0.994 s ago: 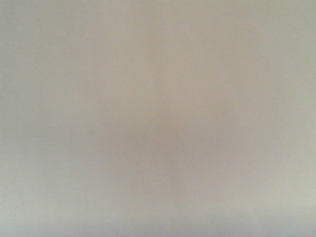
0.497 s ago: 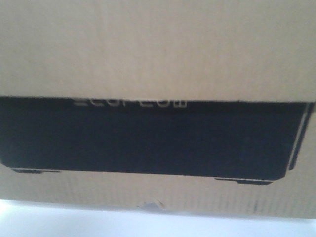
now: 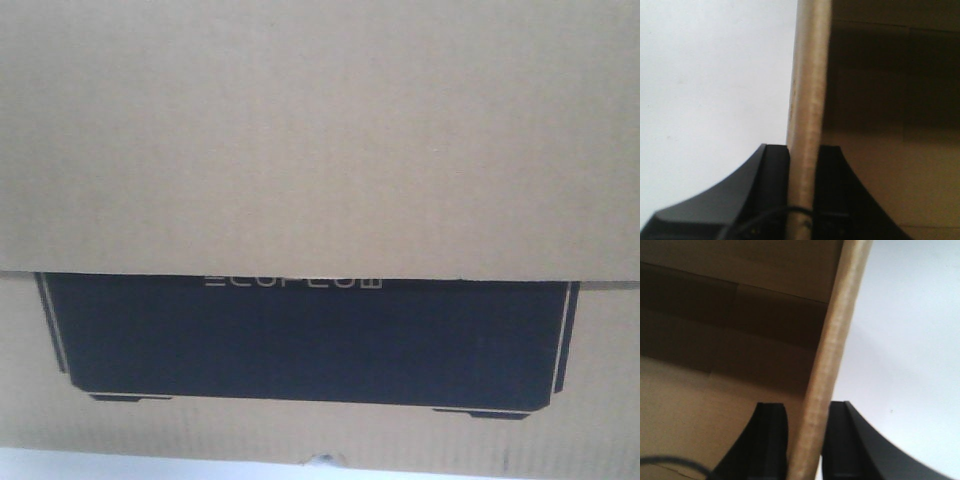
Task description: Grab box from left shelf to table start
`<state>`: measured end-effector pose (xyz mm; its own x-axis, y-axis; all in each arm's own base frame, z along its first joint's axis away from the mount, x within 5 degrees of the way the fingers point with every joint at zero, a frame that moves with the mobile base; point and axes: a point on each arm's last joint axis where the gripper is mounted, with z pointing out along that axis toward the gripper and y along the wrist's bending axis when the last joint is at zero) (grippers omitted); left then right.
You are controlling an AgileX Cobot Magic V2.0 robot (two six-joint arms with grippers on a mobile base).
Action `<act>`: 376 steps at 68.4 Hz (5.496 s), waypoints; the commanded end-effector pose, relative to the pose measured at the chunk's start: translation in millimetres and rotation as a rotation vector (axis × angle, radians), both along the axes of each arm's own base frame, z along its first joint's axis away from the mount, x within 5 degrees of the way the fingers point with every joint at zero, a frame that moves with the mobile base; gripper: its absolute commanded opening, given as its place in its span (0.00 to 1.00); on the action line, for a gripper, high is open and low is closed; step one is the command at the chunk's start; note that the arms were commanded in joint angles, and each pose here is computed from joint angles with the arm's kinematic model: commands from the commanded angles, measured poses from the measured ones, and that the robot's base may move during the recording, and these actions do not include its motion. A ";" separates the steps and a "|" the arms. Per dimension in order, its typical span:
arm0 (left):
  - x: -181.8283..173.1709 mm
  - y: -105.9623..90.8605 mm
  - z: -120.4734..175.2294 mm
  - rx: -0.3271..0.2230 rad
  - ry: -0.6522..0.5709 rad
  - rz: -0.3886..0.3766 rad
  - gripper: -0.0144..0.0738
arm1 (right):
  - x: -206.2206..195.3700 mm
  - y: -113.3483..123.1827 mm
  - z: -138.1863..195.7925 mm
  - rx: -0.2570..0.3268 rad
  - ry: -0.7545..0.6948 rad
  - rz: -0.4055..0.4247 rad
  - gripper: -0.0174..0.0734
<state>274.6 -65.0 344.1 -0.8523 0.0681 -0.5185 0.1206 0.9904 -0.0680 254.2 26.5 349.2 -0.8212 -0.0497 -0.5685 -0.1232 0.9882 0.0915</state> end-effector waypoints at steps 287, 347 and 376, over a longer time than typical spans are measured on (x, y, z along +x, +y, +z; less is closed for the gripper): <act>-219.2 60.8 -142.9 -0.099 -1.057 0.108 0.06 | -233.5 -24.8 -53.7 0.002 -0.996 -0.093 0.26; -219.2 60.8 -142.9 -0.099 -1.057 0.108 0.06 | -198.0 -29.0 -150.1 0.025 -0.995 -0.235 0.26; -219.2 60.8 -142.9 -0.099 -1.057 0.108 0.06 | -198.0 -29.0 -150.1 0.025 -0.995 -0.235 0.26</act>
<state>56.4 -4.5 190.9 -0.0752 -0.0569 -0.9955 0.0729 0.9954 -0.0624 56.3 -2.0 191.9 -0.0582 0.0864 -0.9946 0.0421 0.9956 0.0840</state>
